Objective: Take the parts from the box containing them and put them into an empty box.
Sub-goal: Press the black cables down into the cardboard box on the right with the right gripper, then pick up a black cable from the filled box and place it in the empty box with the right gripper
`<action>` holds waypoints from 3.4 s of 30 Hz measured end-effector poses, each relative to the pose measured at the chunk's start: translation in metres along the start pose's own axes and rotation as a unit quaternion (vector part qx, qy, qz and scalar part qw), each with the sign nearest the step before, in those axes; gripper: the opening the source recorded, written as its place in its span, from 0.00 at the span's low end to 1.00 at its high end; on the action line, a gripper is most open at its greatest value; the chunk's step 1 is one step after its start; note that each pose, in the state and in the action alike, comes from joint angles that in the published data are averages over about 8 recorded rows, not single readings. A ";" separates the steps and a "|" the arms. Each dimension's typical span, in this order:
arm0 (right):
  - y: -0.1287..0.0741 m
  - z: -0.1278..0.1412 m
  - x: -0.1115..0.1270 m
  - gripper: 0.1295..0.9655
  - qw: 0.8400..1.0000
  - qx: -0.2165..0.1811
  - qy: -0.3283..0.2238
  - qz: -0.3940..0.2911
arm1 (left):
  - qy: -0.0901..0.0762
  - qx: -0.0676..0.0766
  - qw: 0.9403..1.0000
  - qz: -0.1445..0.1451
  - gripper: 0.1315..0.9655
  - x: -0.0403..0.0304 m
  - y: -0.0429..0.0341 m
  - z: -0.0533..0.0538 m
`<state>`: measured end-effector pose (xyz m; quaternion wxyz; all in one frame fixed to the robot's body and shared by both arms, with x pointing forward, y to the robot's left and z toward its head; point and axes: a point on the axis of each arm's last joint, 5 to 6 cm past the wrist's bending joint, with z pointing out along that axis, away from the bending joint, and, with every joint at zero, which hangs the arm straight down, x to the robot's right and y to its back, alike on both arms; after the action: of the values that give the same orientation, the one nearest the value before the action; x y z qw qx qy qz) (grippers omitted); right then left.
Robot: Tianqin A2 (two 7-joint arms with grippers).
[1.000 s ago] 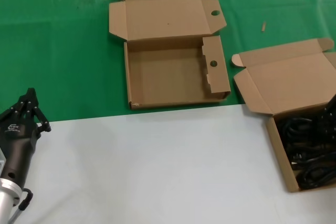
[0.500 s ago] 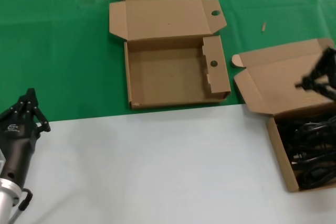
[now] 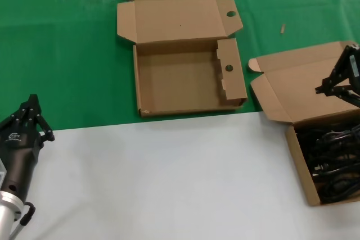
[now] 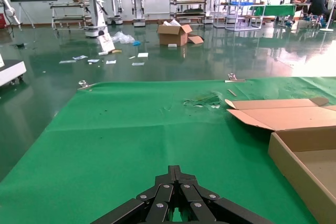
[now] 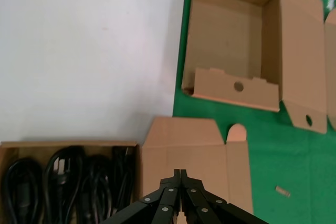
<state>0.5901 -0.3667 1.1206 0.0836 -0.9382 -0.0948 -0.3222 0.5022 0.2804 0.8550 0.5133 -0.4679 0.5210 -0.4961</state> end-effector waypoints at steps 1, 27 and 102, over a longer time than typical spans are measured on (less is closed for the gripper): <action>0.001 0.000 -0.001 0.02 1.000 -0.003 -0.002 0.001 | 0.000 0.000 1.000 0.000 0.01 0.0000 0.0000 0.000; 0.039 0.012 -0.053 0.37 0.997 -0.030 -0.063 0.031 | 0.000 0.000 1.000 0.000 0.01 0.0000 0.0000 0.000; 0.009 0.000 0.007 0.13 0.999 0.005 -0.002 0.034 | 0.000 0.000 1.000 0.000 0.01 0.0000 0.0000 0.000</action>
<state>0.5978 -0.3740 1.1243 0.0991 -0.9410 -0.0648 -0.3171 0.5022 0.2804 0.8550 0.5133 -0.4679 0.5210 -0.4961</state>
